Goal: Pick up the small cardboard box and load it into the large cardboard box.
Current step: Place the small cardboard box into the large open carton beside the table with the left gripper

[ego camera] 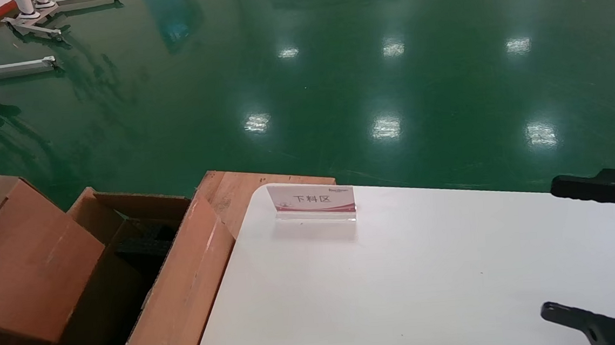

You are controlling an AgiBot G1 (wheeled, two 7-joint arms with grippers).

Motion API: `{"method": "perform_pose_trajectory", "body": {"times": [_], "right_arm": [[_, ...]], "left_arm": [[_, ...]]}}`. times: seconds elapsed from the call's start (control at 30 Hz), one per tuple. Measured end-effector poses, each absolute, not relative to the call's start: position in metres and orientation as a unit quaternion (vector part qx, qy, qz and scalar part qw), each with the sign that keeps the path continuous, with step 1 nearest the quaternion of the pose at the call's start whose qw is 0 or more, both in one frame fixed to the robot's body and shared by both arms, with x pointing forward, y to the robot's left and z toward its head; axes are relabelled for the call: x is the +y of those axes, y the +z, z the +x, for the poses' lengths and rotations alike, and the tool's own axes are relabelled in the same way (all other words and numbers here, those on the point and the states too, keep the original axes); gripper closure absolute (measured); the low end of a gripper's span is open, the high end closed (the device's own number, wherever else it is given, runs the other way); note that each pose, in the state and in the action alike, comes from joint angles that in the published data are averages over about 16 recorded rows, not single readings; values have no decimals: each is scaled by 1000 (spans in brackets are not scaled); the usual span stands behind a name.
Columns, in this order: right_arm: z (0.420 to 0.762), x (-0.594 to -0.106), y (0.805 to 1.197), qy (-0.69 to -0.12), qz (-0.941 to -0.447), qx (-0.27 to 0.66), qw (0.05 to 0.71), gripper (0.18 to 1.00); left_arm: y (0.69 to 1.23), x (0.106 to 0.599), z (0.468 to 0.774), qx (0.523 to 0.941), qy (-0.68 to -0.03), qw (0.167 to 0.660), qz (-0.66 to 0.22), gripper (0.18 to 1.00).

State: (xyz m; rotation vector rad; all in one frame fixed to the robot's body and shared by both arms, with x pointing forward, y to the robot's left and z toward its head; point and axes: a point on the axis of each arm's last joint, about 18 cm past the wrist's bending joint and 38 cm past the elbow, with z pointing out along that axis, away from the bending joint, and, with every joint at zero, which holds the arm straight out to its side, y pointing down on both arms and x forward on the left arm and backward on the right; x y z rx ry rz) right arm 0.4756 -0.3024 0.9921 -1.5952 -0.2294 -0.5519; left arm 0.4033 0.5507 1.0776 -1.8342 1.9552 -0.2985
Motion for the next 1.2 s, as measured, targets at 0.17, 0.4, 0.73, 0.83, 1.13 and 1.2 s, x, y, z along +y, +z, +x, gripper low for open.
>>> {"method": "perform_pose_trajectory", "body": {"times": [0.17, 0.4, 0.73, 0.83, 1.13, 1.2], "right_arm": [[476, -302, 992, -244, -705, -101, 659, 178], [476, -302, 992, -244, -705, -101, 659, 178], [476, -302, 992, -244, -705, -101, 659, 178], [476, -302, 992, -244, -705, -101, 659, 178], [476, -302, 992, -244, -705, -101, 659, 178], [476, -302, 992, -244, -705, -101, 659, 178]], "left_arm": [[1064, 557, 409, 708, -108, 210, -665, 844], [1045, 568, 415, 707, -112, 201, -668, 845], [1024, 577, 426, 706, -119, 201, -669, 845], [1018, 578, 432, 706, -117, 202, -669, 845], [1000, 582, 453, 707, -97, 207, -670, 846], [997, 584, 456, 706, -92, 208, -670, 846]]}}
